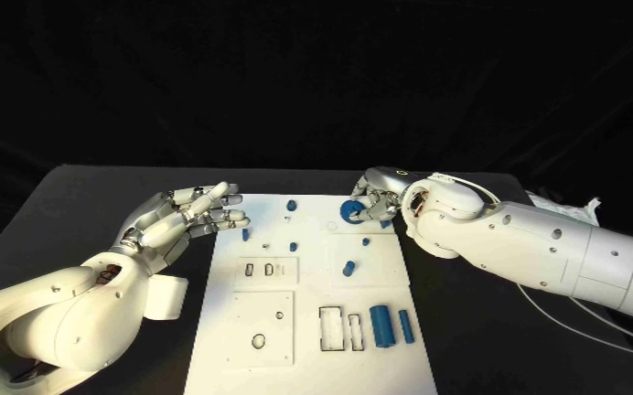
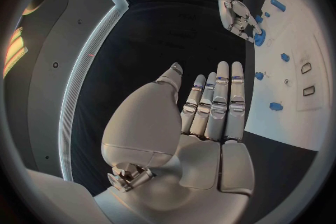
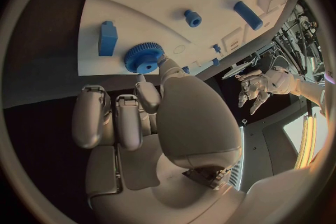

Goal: Assemble the parts on the task board

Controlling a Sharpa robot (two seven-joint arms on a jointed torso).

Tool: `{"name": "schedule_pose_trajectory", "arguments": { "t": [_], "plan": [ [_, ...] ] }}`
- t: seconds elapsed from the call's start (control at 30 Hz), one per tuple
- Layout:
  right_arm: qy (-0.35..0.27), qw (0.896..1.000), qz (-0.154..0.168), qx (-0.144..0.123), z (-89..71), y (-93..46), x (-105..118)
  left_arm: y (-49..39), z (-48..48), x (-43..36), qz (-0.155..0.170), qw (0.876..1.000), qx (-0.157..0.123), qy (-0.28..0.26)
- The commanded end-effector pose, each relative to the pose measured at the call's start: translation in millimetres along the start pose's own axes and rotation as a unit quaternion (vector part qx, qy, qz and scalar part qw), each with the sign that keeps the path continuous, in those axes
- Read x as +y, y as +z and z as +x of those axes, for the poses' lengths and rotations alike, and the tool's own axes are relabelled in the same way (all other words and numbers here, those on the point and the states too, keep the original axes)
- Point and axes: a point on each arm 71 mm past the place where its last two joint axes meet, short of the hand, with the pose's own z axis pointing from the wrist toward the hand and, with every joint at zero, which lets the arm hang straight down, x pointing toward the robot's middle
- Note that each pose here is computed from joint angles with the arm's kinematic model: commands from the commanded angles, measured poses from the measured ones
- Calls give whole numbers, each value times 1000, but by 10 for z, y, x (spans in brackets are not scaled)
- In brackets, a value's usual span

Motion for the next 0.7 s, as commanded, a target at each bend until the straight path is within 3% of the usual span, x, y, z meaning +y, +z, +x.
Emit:
{"name": "schedule_pose_trajectory", "arguments": {
  "t": [0.03, 0.7],
  "plan": [
    [-9, 1000, 3, 6, 13, 2, -4, 6, 19, -12, 5, 1000, 8, -4],
    [-44, 999, 2, 1, 16, 12, 3, 13, 17, -8, 5, 1000, 9, -4]
  ]
}}
